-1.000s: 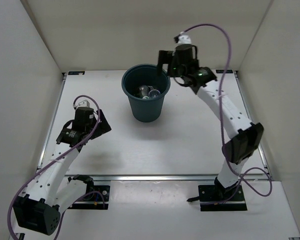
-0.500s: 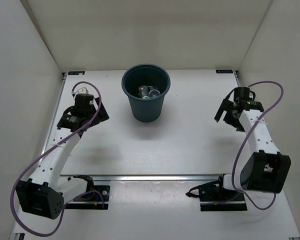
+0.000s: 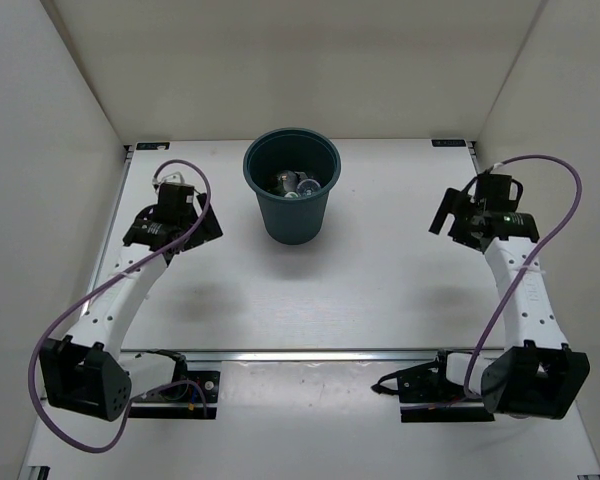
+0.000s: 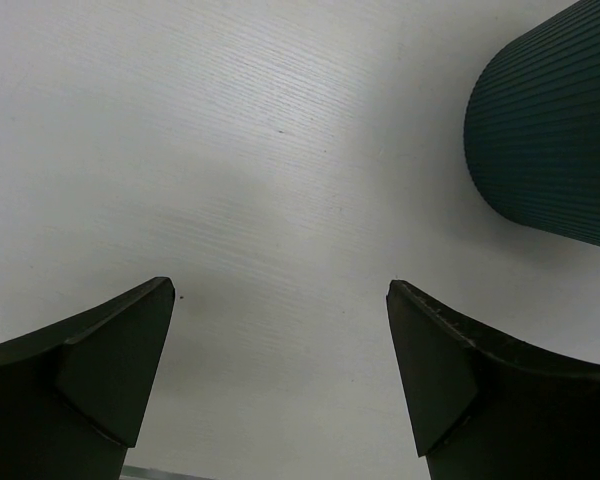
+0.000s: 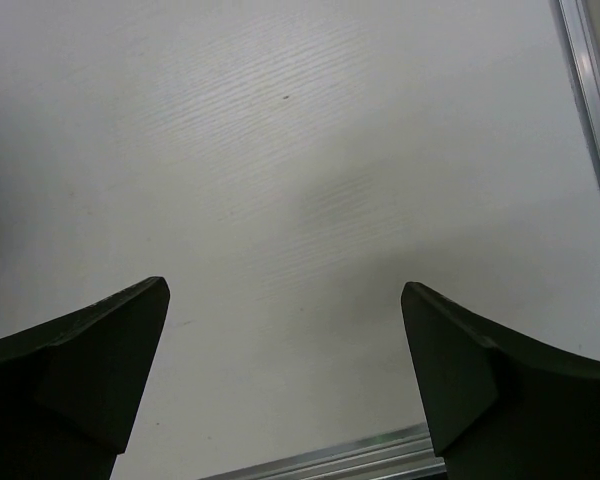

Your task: Put the plastic bottles in the bin

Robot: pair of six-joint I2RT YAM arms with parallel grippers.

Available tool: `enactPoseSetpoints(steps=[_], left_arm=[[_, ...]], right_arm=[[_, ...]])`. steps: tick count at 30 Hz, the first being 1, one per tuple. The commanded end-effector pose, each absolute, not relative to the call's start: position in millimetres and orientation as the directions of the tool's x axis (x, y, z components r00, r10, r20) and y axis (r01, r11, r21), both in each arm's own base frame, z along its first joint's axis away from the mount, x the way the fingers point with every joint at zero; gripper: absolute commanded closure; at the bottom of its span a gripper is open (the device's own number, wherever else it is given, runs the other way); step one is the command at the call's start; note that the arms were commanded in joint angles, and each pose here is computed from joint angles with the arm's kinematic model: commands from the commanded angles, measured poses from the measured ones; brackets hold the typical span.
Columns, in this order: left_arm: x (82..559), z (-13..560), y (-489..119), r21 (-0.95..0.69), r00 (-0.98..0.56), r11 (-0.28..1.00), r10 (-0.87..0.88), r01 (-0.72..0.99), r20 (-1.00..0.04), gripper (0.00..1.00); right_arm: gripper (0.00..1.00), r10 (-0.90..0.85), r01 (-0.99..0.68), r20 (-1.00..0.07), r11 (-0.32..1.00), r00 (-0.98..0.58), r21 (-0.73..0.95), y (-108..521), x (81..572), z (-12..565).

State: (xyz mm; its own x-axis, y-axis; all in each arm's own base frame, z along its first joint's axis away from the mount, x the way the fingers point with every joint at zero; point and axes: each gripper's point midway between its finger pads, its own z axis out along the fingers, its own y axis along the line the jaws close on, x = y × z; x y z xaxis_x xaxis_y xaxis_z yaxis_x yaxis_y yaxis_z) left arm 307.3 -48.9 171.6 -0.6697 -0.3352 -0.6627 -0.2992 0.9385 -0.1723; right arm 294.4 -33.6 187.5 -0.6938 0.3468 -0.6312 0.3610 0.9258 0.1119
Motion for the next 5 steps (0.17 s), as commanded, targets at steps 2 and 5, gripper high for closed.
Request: enactPoseSetpoints(steps=[2, 5], left_arm=[[318.8, 199.0, -48.2, -0.184, -0.626, 0.944, -0.321, -0.275, -0.711, 0.02], [321.5, 200.8, -46.9, -0.184, -0.617, 0.943, -0.323, -0.279, -0.718, 0.01]], right_arm=[[0.00, 0.345, 0.333, -0.726, 0.928, -0.595, 0.168, -35.6, 301.7, 215.5], [0.00, 0.328, 0.340, -0.731, 0.930, -0.598, 0.139, -37.2, 299.8, 217.5]])
